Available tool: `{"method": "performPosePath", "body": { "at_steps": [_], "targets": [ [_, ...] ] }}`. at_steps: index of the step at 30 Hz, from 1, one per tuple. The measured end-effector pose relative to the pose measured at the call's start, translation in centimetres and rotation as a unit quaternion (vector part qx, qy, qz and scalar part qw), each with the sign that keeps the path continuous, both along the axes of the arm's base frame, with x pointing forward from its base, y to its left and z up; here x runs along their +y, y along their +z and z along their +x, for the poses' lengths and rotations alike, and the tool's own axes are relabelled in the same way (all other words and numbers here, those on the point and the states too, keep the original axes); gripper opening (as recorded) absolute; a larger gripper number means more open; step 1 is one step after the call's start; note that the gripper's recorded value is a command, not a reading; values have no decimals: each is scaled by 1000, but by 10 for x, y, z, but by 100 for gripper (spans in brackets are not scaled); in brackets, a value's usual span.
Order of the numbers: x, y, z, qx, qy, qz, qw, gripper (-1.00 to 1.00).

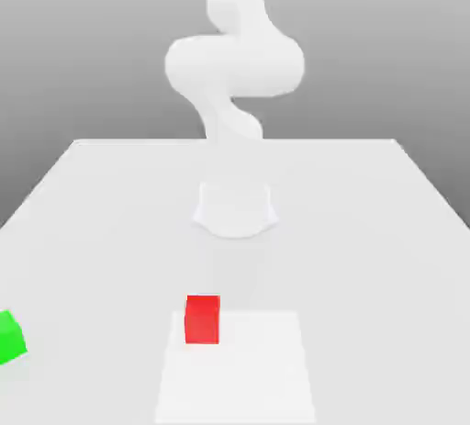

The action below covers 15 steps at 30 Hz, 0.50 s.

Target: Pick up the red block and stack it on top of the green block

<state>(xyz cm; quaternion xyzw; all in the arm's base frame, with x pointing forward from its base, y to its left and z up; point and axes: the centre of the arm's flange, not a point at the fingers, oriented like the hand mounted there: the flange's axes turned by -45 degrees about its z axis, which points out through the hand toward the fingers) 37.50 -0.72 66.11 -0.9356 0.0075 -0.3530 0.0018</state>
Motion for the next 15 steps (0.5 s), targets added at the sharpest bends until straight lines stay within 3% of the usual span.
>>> {"method": "performPosePath", "body": {
  "at_steps": [8,15],
  "targets": [
    [-23,-199,50,149,-1,-1,989,0],
    [-37,-376,13,286,0,-1,958,0]
  ]
}}
